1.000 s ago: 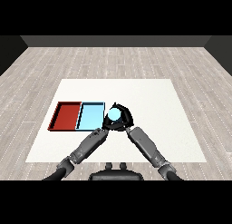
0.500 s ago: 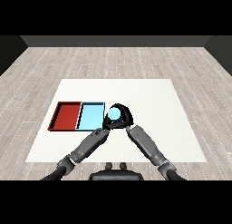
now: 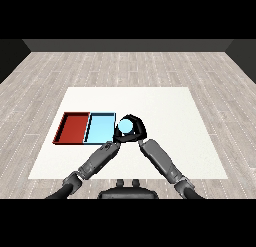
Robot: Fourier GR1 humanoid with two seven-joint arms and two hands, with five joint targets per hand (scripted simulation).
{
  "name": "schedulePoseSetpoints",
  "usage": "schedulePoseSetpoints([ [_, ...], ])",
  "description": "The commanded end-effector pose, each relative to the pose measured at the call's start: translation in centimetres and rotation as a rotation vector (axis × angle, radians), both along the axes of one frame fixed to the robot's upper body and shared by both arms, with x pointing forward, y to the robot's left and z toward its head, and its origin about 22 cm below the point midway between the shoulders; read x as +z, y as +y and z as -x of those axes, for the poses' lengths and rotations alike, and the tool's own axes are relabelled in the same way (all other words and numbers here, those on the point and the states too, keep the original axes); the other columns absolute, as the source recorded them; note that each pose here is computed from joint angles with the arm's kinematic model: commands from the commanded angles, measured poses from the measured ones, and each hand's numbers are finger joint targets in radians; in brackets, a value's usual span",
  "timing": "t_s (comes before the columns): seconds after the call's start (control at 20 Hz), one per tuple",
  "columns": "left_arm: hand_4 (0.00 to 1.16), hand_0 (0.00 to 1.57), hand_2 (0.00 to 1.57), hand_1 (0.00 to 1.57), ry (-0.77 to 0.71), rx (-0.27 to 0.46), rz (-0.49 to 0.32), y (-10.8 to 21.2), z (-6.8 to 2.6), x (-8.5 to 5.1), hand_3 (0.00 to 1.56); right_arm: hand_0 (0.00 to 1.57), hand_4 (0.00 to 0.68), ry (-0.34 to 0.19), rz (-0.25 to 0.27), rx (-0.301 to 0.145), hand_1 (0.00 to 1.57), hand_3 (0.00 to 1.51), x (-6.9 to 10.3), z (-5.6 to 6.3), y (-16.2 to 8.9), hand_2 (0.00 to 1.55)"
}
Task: Pick the blue can and put it in the blue box
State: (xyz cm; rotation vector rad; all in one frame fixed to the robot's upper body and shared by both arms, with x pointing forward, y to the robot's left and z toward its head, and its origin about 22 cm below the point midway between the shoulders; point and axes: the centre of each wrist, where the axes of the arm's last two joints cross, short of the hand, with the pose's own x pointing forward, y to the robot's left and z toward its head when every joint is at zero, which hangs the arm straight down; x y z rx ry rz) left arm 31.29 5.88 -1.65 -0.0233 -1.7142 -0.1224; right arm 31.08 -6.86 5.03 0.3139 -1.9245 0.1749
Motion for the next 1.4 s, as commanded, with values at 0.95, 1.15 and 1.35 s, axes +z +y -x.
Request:
schedulePoseSetpoints([
  [0.95, 1.15, 1.57, 1.57, 1.57, 0.003, 0.056, 0.023, 0.4, 0.93, -0.8, 1.49, 0.00, 0.000, 0.021, -0.064, -0.093, 0.00, 0.00, 1.9, -1.3, -4.7, 0.00],
  [1.15, 1.14, 1.57, 1.57, 1.57, 0.016, 0.080, 0.034, 2.5, 0.41, -1.2, 1.48, 0.00, 0.000, 0.008, -0.169, -0.078, 0.00, 0.00, 1.9, -0.1, -6.9, 0.00],
  [1.35, 1.14, 1.57, 1.57, 1.57, -0.038, 0.150, 0.005, 1.3, -1.01, -0.3, 1.48, 0.00, 0.000, -0.057, -0.221, -0.148, 0.00, 0.00, 3.5, 2.4, -9.3, 0.00],
])
